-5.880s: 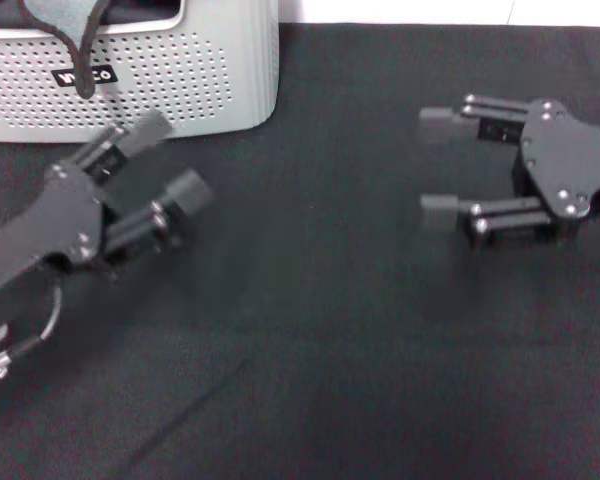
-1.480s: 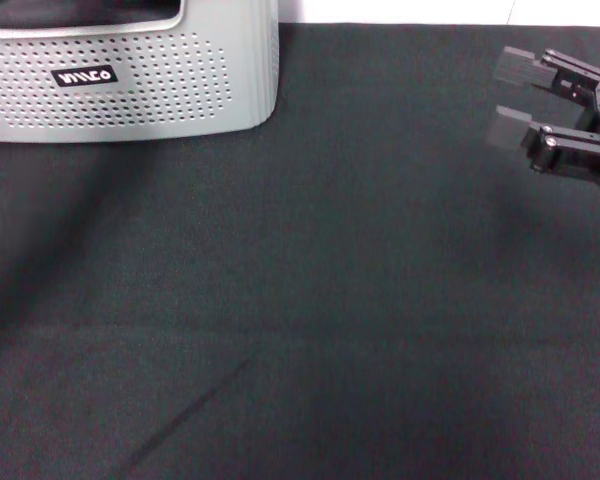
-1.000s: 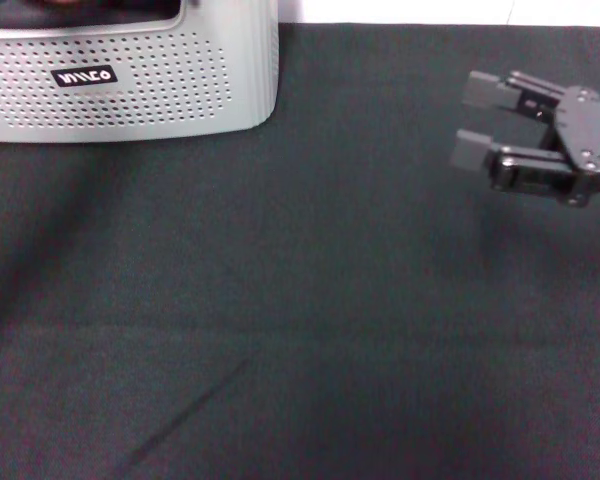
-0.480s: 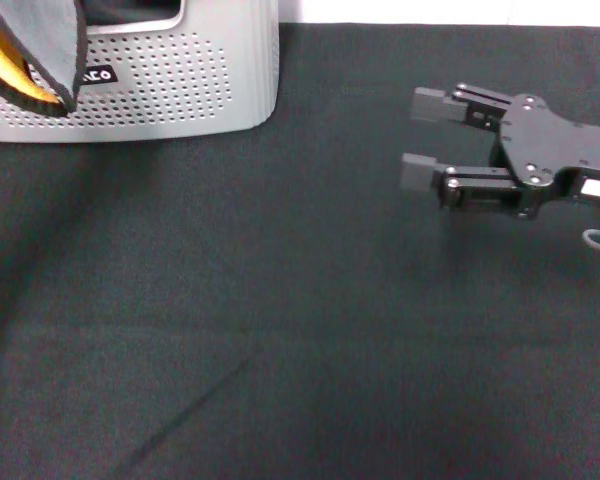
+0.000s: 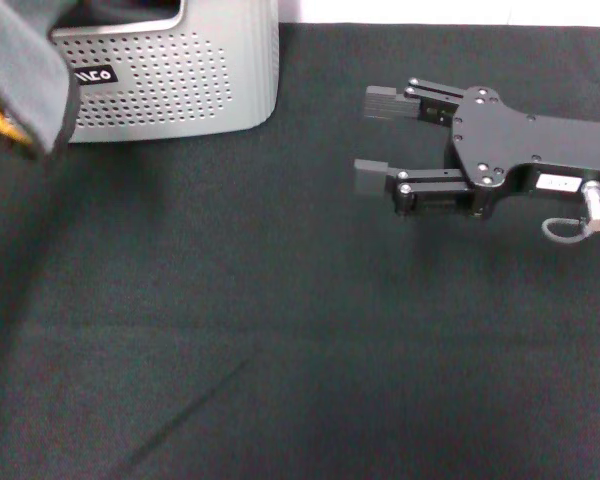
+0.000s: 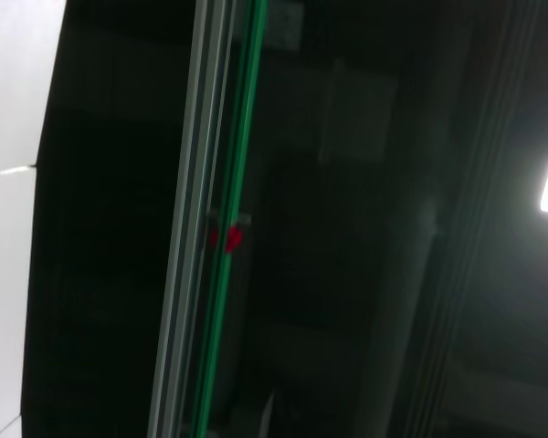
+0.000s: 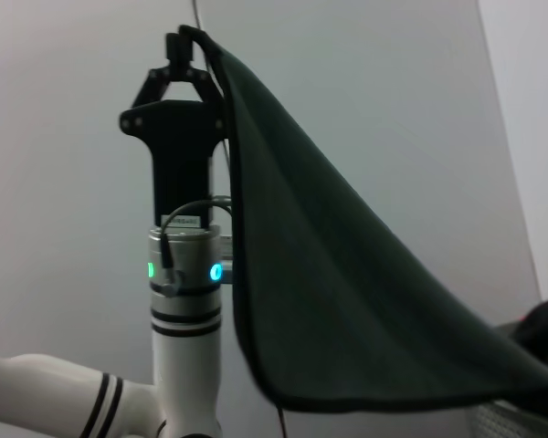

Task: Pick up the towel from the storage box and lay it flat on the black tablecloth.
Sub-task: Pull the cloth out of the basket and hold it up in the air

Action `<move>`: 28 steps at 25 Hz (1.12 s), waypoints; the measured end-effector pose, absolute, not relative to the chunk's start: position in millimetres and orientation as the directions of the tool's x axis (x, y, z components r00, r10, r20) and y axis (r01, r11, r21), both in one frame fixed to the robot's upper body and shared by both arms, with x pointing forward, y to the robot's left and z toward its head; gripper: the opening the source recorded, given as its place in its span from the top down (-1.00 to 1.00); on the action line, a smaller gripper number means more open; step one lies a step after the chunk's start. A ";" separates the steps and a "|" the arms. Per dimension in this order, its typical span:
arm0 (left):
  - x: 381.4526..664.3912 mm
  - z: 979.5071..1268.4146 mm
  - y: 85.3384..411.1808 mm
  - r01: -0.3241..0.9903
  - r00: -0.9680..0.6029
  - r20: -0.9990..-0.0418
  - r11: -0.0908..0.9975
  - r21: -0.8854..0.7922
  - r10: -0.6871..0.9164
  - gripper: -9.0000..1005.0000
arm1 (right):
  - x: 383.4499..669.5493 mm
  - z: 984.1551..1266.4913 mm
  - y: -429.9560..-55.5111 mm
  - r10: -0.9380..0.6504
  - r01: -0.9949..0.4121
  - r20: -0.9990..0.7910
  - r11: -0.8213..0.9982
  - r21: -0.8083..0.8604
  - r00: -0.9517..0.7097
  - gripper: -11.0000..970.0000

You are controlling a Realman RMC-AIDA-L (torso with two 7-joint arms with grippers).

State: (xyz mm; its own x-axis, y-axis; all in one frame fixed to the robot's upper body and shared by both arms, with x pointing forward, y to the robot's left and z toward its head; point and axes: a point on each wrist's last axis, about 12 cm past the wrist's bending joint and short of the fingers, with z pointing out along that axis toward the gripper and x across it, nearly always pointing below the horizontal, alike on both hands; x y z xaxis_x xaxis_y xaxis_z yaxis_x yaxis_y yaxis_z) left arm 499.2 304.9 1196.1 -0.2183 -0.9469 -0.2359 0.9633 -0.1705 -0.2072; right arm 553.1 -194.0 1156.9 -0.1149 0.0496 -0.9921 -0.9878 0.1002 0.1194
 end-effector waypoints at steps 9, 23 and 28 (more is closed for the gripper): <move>500.8 1196.2 304.0 0.964 -0.215 -0.210 -0.172 -0.202 -0.954 0.96 | 552.3 1155.2 -173.2 0.037 -0.995 -0.997 0.068 0.070 -0.067 -0.80; 508.7 1183.2 296.2 0.947 -0.228 -0.188 -0.172 -0.273 -0.955 0.96 | 555.2 1162.6 -129.3 0.032 -1.000 -0.999 0.006 -0.030 0.030 -0.79; 510.1 1180.4 291.2 0.945 -0.225 -0.198 -0.164 -0.284 -0.954 0.96 | 560.3 1168.2 -116.7 0.030 -0.999 -0.998 0.007 -0.046 0.046 -0.79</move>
